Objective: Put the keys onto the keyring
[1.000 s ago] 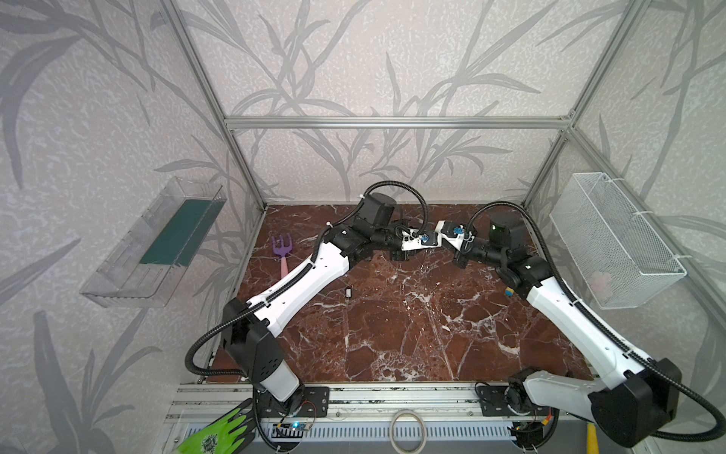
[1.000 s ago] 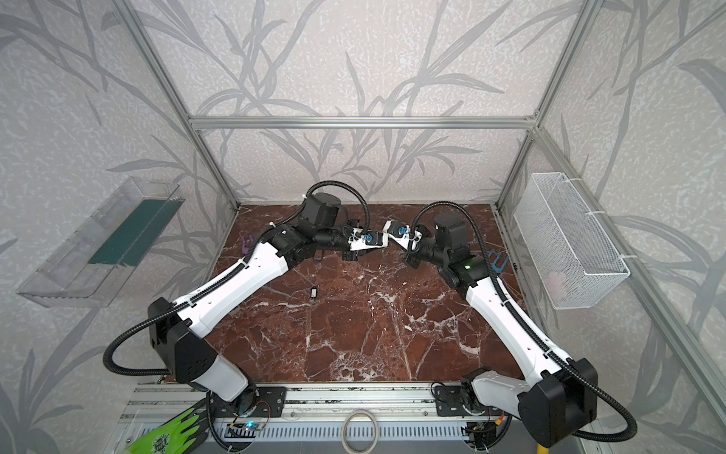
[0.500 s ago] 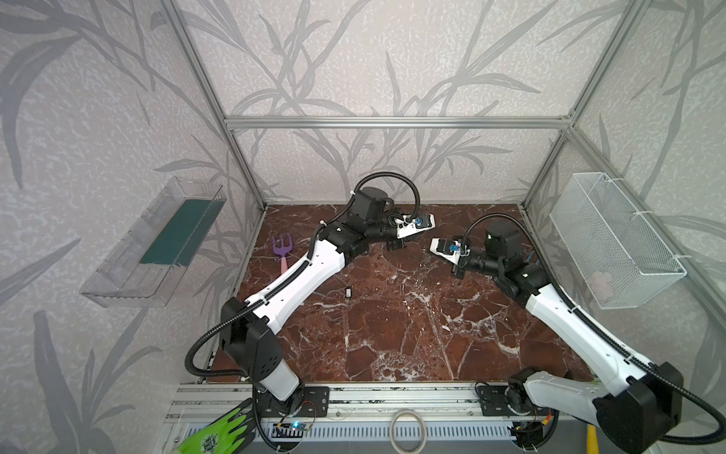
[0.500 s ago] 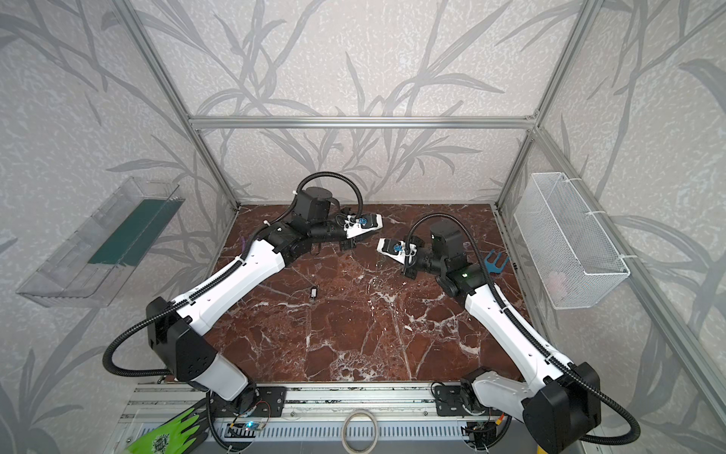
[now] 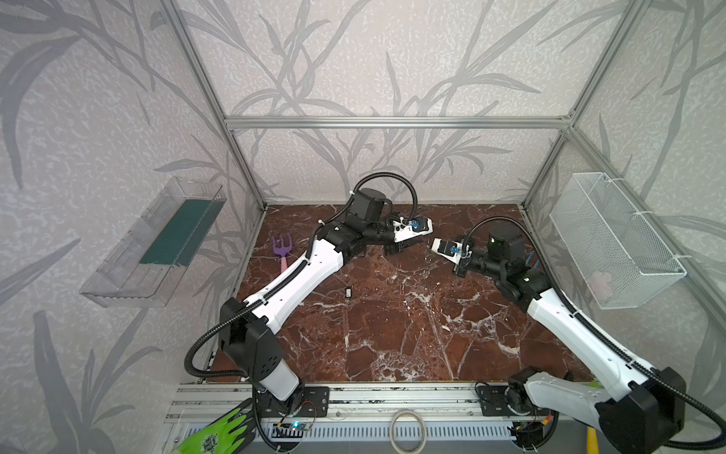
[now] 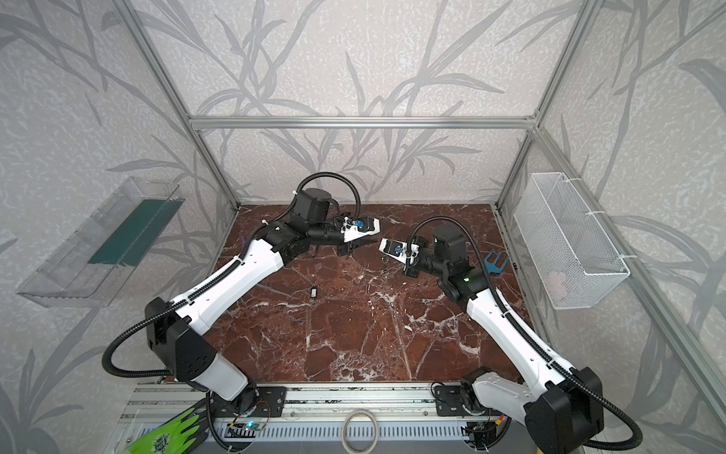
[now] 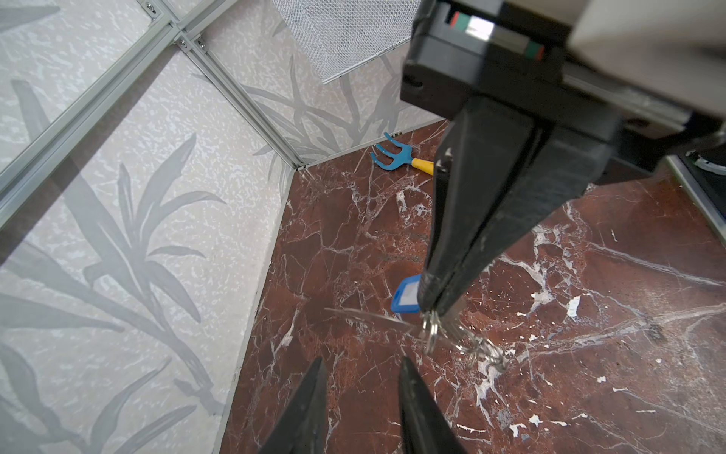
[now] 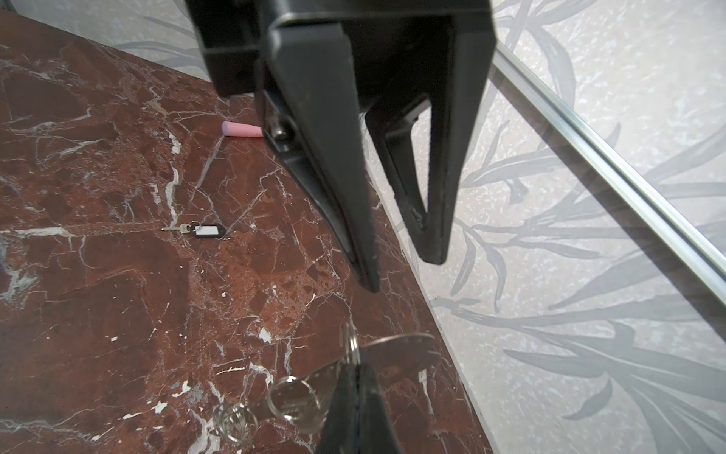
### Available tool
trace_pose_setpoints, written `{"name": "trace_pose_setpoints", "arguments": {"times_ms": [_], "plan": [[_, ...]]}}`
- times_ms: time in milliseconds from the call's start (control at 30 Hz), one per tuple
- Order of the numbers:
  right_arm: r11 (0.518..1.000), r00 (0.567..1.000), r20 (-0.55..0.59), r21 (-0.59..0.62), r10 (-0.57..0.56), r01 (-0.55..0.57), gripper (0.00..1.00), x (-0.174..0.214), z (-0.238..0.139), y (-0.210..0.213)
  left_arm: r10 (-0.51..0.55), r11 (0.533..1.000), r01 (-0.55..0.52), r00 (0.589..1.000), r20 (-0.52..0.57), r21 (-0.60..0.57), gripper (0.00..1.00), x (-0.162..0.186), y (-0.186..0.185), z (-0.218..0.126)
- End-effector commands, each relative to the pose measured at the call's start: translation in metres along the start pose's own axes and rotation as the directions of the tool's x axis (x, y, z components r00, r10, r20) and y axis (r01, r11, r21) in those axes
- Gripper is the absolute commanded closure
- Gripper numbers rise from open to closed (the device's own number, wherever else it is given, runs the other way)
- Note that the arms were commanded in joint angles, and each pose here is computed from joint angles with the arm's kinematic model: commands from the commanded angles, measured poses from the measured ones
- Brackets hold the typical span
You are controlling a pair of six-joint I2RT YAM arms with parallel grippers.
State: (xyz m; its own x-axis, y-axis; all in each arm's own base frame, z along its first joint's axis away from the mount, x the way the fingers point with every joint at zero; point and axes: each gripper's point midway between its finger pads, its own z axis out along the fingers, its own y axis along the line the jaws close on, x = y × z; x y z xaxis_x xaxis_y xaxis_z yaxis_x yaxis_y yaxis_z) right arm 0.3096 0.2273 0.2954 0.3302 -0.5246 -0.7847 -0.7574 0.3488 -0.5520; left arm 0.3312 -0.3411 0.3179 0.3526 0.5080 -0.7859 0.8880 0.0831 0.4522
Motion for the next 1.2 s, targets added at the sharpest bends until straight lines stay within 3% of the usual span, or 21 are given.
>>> {"name": "trace_pose_setpoints", "arguments": {"times_ms": [0,767,1167], "plan": [[0.998,0.998,0.045,0.058,-0.043,0.04,1.0,-0.015,-0.006,-0.012,-0.01,0.999,0.008,0.999,0.033,0.045,0.64,-0.012,-0.008,-0.009],[0.998,0.998,0.063,0.053,-0.02,0.017,1.0,-0.022,0.001,-0.02,-0.05,0.99,0.046,0.998,0.028,0.131,0.7,-0.009,-0.011,0.017],[0.999,0.997,0.073,0.049,0.005,-0.009,1.0,-0.027,0.003,-0.024,-0.042,0.989,0.035,0.998,0.05,0.147,0.95,-0.015,-0.012,0.025]]}}
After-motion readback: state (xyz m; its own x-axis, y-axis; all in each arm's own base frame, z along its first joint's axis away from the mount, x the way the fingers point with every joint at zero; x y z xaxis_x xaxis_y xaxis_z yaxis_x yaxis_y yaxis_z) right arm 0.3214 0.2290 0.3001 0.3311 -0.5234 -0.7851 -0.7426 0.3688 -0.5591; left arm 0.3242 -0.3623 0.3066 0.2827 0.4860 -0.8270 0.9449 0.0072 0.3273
